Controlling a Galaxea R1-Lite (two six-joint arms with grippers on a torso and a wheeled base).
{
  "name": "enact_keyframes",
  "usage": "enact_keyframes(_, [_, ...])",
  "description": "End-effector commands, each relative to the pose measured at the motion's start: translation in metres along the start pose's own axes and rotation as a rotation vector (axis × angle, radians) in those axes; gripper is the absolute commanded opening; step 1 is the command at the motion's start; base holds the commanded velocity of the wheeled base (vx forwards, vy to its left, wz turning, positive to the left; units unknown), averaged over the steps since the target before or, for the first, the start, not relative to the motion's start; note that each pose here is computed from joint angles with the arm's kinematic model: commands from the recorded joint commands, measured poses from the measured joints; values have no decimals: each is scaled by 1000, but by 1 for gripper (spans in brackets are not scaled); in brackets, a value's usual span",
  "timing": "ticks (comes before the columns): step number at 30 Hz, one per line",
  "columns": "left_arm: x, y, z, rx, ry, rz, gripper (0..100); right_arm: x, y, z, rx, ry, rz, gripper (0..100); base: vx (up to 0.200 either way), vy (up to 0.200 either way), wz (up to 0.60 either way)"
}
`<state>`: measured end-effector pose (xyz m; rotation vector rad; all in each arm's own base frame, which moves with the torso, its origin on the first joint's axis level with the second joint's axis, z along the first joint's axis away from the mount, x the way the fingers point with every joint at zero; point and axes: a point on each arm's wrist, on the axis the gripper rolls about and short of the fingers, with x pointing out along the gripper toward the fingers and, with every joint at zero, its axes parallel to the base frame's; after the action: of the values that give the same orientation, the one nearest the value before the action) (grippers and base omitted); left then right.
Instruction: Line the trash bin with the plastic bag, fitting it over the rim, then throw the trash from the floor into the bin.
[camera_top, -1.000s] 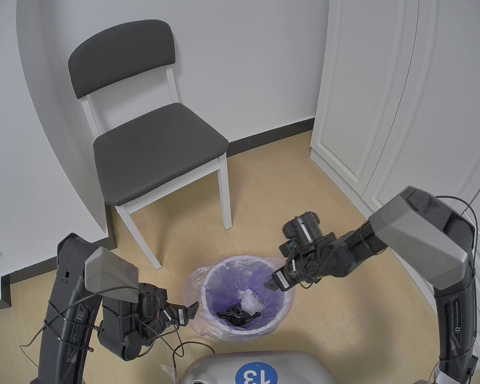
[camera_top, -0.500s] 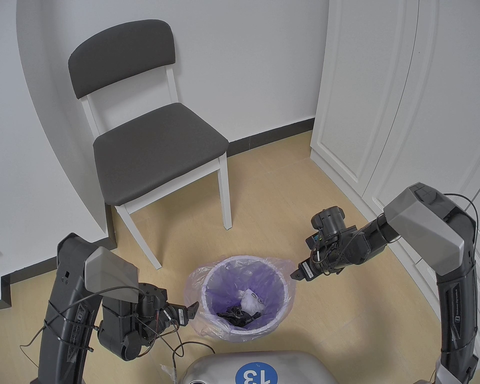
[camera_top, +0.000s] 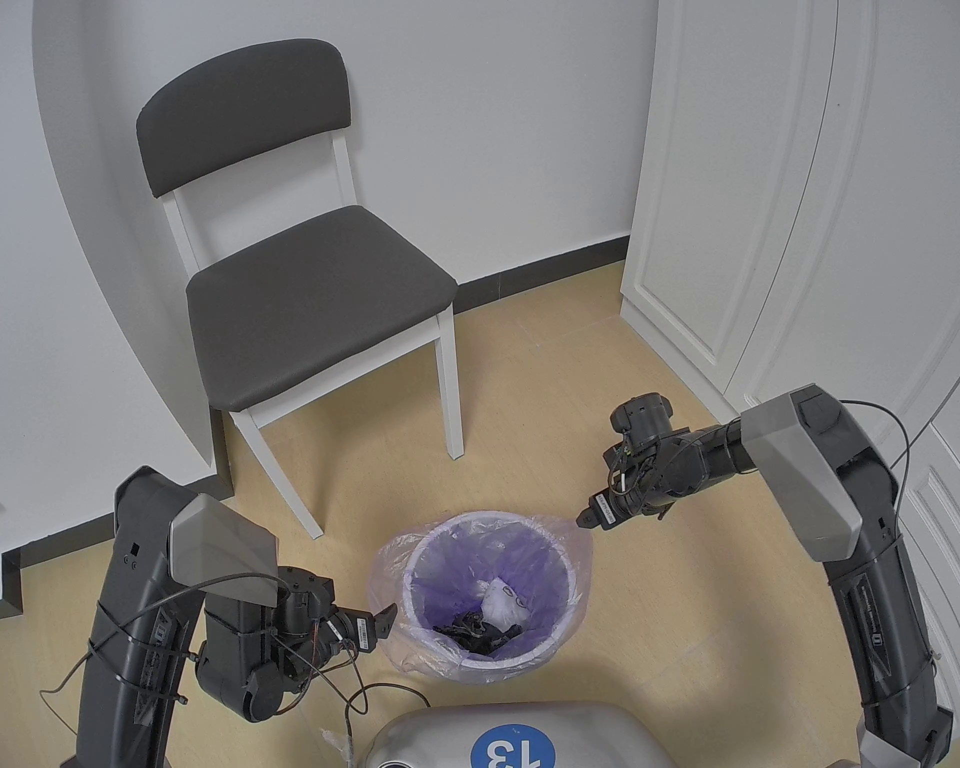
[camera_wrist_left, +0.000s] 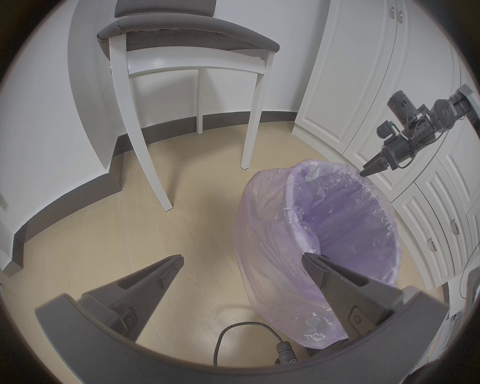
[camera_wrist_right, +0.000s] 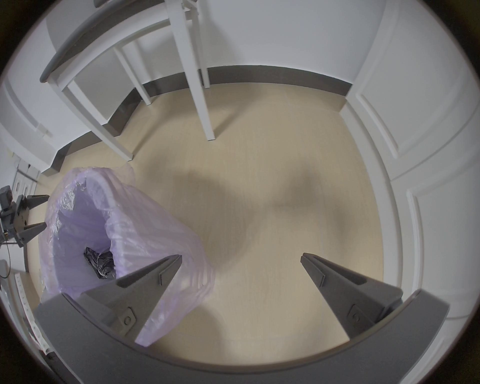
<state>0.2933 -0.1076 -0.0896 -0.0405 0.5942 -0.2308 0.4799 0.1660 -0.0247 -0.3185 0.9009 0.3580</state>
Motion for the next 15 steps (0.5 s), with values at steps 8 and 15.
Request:
enact_keyframes(8, [0, 4, 3, -24, -21, 19, 100, 45, 16, -25, -92, 49, 155, 100, 0, 0, 0])
enact_keyframes(15, [-22, 9, 21, -47, -56, 26, 100, 50, 13, -24, -88, 8, 156, 100, 0, 0, 0])
